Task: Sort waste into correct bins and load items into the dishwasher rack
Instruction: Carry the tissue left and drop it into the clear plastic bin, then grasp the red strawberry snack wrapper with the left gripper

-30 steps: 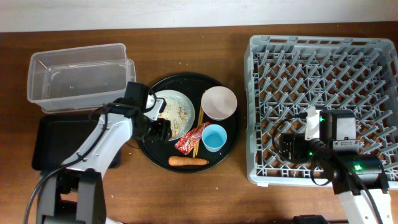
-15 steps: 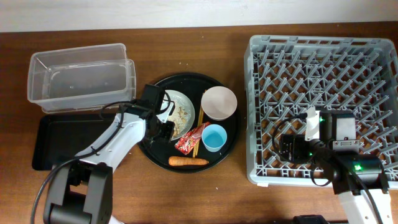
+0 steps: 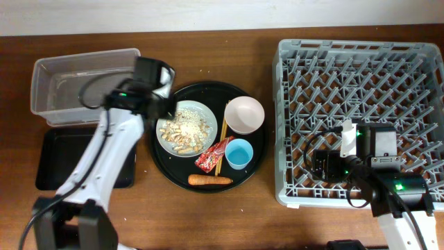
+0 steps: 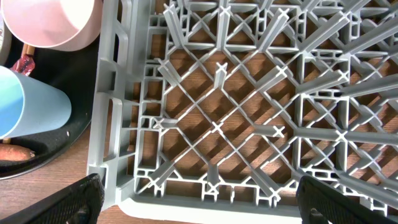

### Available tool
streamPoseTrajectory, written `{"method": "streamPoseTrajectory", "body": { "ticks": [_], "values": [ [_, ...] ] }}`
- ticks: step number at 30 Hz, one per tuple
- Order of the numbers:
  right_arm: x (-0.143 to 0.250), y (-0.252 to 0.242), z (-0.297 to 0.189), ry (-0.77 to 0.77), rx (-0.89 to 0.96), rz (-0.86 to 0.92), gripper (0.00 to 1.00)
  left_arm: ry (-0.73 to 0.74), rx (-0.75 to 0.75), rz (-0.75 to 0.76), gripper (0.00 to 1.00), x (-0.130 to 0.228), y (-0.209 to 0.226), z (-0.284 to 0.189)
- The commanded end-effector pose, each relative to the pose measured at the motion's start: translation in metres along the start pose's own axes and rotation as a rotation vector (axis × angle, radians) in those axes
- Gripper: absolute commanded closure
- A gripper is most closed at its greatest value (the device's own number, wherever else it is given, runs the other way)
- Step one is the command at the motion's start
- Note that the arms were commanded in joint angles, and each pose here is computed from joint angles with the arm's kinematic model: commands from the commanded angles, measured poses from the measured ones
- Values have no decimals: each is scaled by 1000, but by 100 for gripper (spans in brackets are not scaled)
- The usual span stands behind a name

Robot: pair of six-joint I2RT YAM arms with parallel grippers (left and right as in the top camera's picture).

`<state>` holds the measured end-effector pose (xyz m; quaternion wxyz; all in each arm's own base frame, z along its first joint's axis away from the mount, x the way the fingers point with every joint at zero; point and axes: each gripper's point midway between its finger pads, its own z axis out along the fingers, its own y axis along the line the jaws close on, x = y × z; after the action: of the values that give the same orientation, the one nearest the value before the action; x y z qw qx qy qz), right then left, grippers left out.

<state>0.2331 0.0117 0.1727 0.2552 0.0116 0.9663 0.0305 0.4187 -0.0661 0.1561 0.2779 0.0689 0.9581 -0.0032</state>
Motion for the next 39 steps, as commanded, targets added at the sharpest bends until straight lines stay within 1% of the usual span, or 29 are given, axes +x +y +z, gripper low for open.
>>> {"method": "streamPoseTrajectory", "body": {
  "ticks": [1, 4, 5, 6, 8, 9, 11, 12, 14, 15, 16, 17, 18, 20, 21, 22, 24, 26, 28, 30, 31, 34, 39],
  "values": [
    [-7, -1, -5, -23, 9, 5, 2, -165, -141, -106, 99, -41, 66, -22],
    [-7, -1, -5, -24, 9, 5, 2, -267, -204, -182, 97, -61, 112, -24],
    [-7, -1, -5, -24, 9, 5, 2, -272, -222, -204, 89, -61, 126, -19],
    [-7, -1, -5, -24, 9, 5, 2, -266, -235, -218, 74, -59, 136, -12],
    [-7, -1, -5, -24, 9, 5, 2, -241, -252, -242, 53, -53, 151, 8],
    [-7, -1, -5, -23, 9, 5, 2, -230, -254, -246, 47, -50, 154, 14],
    [-7, -1, -5, -24, 9, 5, 2, -237, -250, -245, 47, -52, 153, 12],
    [-7, -1, -5, -24, 9, 5, 2, -247, -202, -238, 48, -55, 145, 9],
    [-7, -1, -5, -24, 9, 5, 2, -244, -58, -215, 49, -56, 115, 4],
    [-7, -1, -5, -24, 9, 5, 2, -212, 64, -189, 50, -51, 84, -2],
    [-7, -1, -5, -24, 9, 5, 2, -156, 140, -168, 50, -39, 58, -6],
    [-7, -1, -5, -24, 9, 5, 2, -85, 183, -148, 50, -24, 36, -7],
    [-8, -1, -5, -24, 9, 5, 2, 13, 212, -120, 50, -2, 14, -6],
    [-7, -1, -5, -24, 9, 5, 2, 154, 253, -69, 50, 31, -19, -6],
    [-7, -1, -5, -24, 9, 5, 2, 230, 278, -25, 49, 51, -42, -7],
    [-7, -1, -5, -24, 9, 5, 2, 287, 305, 31, 49, 71, -66, -6],
    [-7, -1, -5, -23, 9, 5, 2, 367, 330, 109, 47, 105, -94, -3],
    [-7, -1, -5, -23, 9, 5, 2, 411, 338, 160, 47, 126, -109, -1],
    [-7, -1, -5, -24, 9, 5, 2, 418, 323, 217, 46, 138, -120, 2],
    [-7, -1, -5, -24, 9, 5, 2, 409, 294, 264, 41, 146, -125, 8],
    [-7, -1, -5, -23, 9, 5, 2, 400, 301, 283, 41, 151, -131, 12],
    [-7, -1, -5, -23, 9, 5, 2, 391, 314, 310, 41, 162, -140, 22],
    [-7, -1, -5, -23, 9, 5, 2, 454, 306, 322, 40, 181, -143, 40]
  ]
}}
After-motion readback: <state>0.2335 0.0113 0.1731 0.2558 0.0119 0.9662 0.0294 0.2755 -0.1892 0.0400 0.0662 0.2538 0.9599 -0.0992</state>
